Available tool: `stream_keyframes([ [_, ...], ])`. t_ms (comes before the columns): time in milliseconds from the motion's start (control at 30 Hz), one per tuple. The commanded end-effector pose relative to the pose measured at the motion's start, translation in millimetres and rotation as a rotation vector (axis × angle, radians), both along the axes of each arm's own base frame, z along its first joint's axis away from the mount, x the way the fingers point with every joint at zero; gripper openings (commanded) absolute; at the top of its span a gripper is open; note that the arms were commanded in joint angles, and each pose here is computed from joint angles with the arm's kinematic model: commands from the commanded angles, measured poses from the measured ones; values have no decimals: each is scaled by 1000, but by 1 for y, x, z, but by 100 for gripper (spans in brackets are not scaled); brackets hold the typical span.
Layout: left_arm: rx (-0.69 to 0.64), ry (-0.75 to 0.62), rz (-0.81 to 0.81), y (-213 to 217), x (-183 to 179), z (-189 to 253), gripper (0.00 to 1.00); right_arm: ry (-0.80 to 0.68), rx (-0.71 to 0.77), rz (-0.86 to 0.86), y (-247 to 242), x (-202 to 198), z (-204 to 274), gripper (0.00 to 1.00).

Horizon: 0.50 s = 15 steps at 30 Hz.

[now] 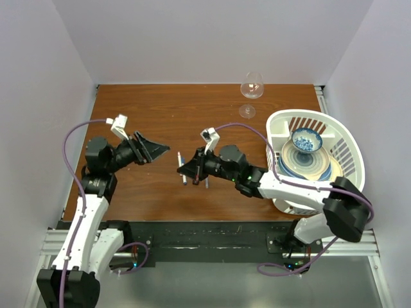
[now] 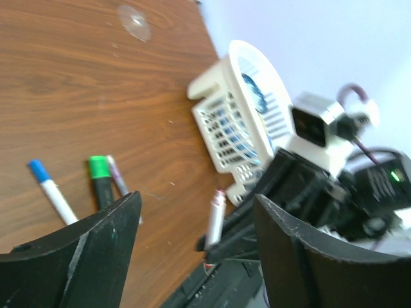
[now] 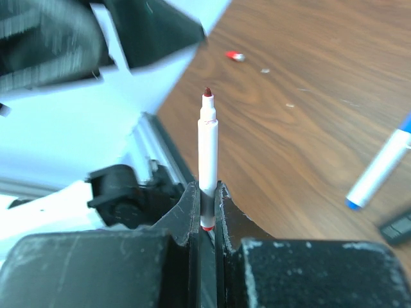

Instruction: Insert the pens into the pen caps

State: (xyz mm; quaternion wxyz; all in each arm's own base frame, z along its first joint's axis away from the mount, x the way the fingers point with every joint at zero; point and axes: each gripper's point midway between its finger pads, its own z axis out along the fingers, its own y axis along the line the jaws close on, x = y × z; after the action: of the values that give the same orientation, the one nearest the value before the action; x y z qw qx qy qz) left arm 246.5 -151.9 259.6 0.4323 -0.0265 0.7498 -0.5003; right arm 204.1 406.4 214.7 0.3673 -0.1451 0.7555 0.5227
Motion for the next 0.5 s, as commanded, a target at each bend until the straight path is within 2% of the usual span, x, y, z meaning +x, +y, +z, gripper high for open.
stream_keyframes([
  [0, 117, 48, 128, 19, 22, -8, 73, -81, -81, -112, -35, 8, 10, 0],
  [33, 138, 58, 161, 25, 27, -6, 73, -99, -89, -116, -40, 7, 12, 0],
  [167, 306, 101, 476, 83, 60, -11, 68, -150, -66, -123, -61, -4, 24, 0],
  [233, 354, 163, 575, 114, 74, -21, 59, -175, -45, -126, -70, -8, 36, 0],
  [267, 356, 202, 639, 137, 79, -27, 47, -177, -52, -122, -72, -10, 35, 0],
  [333, 362, 278, 676, 159, 90, -44, 35, -194, -39, -111, -77, -15, 40, 0],
  [367, 375, 306, 722, 177, 93, -50, 18, -199, -35, -111, -78, -16, 42, 0],
  [400, 397, 356, 741, 188, 98, -61, 9, -213, -22, -112, -81, -18, 47, 0],
  [433, 439, 378, 804, 204, 100, -66, 2, -215, -21, -112, -83, -19, 46, 0],
  [467, 472, 404, 843, 217, 101, -72, 0, -225, -17, -117, -84, -18, 49, 0],
])
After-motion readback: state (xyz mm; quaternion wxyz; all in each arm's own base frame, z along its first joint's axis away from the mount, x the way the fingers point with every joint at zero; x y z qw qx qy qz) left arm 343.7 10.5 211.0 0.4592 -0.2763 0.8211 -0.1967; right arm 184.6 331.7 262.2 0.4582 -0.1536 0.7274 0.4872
